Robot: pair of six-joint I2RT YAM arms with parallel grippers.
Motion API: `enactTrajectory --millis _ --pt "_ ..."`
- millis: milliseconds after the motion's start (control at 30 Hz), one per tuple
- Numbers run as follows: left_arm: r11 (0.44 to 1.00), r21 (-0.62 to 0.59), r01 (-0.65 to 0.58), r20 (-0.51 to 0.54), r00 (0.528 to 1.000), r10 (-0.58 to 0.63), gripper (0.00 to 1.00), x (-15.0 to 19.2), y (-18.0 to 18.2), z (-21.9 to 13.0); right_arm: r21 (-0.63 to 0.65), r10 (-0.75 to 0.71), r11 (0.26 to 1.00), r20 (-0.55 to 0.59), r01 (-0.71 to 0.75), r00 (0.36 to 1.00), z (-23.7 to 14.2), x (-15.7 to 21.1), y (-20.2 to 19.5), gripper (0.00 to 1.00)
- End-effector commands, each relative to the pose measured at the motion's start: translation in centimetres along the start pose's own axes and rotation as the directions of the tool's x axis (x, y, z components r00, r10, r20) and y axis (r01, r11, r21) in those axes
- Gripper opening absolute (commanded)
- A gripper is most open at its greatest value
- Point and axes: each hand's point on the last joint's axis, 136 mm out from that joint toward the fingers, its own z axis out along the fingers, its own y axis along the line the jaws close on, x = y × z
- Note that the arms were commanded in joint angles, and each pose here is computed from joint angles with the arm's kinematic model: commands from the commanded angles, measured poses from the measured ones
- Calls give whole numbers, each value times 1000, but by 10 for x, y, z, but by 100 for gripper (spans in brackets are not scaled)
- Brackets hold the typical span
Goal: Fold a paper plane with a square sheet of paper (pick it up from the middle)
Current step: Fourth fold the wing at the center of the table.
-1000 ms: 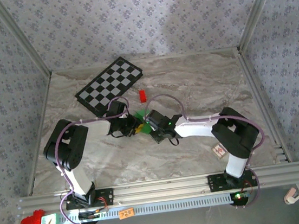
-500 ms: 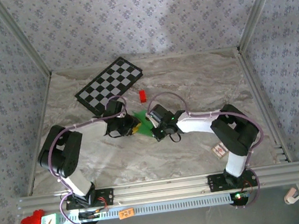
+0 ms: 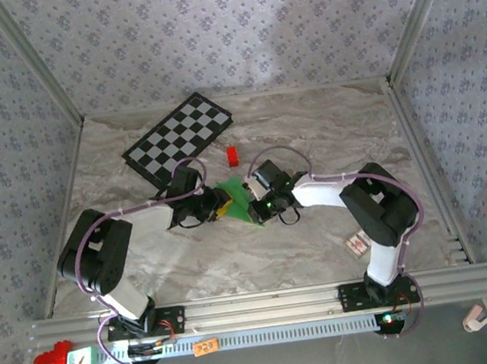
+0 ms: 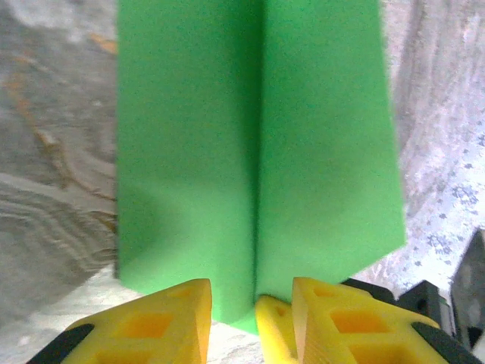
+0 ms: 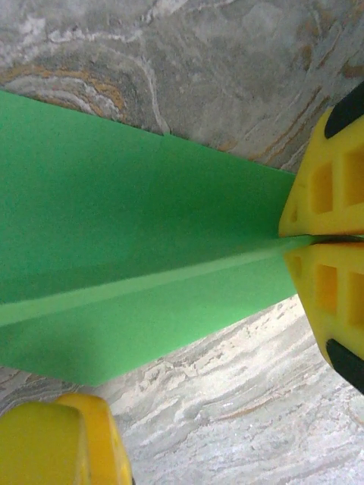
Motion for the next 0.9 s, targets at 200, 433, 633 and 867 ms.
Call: enactTrajectory --millis 200,433,633,867 --pt "996 65 -67 -30 997 69 35 7 -18 9 -100 89 990 -84 -97 993 7 7 3 11" --pt "994 52 -97 -42 994 99 37 10 -11 15 -151 135 977 -94 -148 986 6 5 2 11" --pt "991 60 -118 -53 991 121 41 11 -13 19 -166 157 971 -103 -172 982 7 5 0 11" --pt "990 49 -133 -57 989 135 43 10 -14 22 -164 165 970 -108 -182 980 8 6 -2 11"
